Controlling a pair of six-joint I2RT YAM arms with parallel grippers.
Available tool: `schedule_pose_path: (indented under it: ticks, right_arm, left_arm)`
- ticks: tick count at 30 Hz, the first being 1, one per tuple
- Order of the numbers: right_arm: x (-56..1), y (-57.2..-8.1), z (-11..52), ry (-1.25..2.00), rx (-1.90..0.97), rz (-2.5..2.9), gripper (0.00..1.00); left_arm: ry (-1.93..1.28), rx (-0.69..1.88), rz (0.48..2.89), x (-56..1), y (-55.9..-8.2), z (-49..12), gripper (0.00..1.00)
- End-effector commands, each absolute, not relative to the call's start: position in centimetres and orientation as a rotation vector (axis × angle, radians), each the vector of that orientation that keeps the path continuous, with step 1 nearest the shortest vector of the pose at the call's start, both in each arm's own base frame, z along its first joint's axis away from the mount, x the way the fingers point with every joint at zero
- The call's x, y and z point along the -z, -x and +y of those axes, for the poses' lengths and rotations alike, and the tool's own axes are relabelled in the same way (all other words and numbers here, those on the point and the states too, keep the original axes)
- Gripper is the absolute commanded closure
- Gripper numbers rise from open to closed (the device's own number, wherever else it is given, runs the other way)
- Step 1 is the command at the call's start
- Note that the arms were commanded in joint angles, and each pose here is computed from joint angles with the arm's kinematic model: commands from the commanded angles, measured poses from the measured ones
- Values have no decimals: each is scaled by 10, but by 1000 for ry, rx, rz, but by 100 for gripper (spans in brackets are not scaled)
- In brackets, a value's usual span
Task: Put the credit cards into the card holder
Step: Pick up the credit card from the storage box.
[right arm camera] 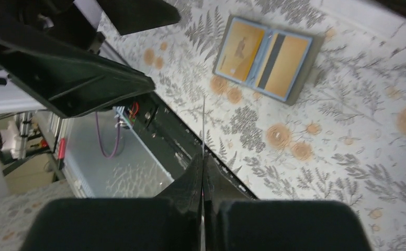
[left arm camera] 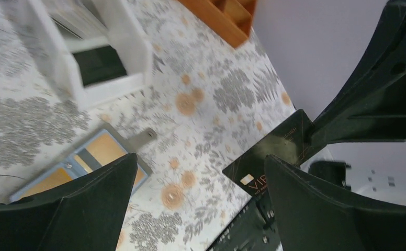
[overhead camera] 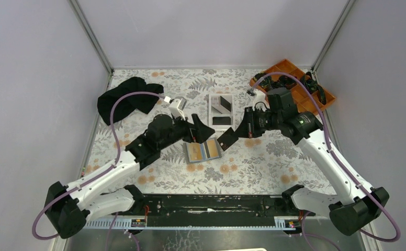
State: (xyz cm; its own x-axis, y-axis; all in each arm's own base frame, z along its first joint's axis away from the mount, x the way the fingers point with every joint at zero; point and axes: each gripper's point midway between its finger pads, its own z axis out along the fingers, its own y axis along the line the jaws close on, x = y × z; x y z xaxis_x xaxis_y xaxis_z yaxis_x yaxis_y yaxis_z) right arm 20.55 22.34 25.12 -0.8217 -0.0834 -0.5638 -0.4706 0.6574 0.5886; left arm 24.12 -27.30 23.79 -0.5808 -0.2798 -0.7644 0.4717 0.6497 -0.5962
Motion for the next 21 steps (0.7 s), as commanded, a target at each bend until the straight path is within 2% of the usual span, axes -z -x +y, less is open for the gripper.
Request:
schedule_pose_path:
  ticks: [1,5,11,21]
  right_arm:
    - [-270,-172,237,510,-1278,2323,100]
    - [-273,-165,241,507,-1349,2311,100]
    - [-274,-160,247,512,-1440,2303,100]
    - [-275,-162,258,516,-1547,2288,100]
  left_arm:
    - [-362,1243,1875,-263,-217,-303,3]
    - [-447,1338,1890,-258,-203,-313,9]
    - [-488,1423,1854,-261,-190,-315,11]
    - [-625,1565,1896,-250,-167,-324,29]
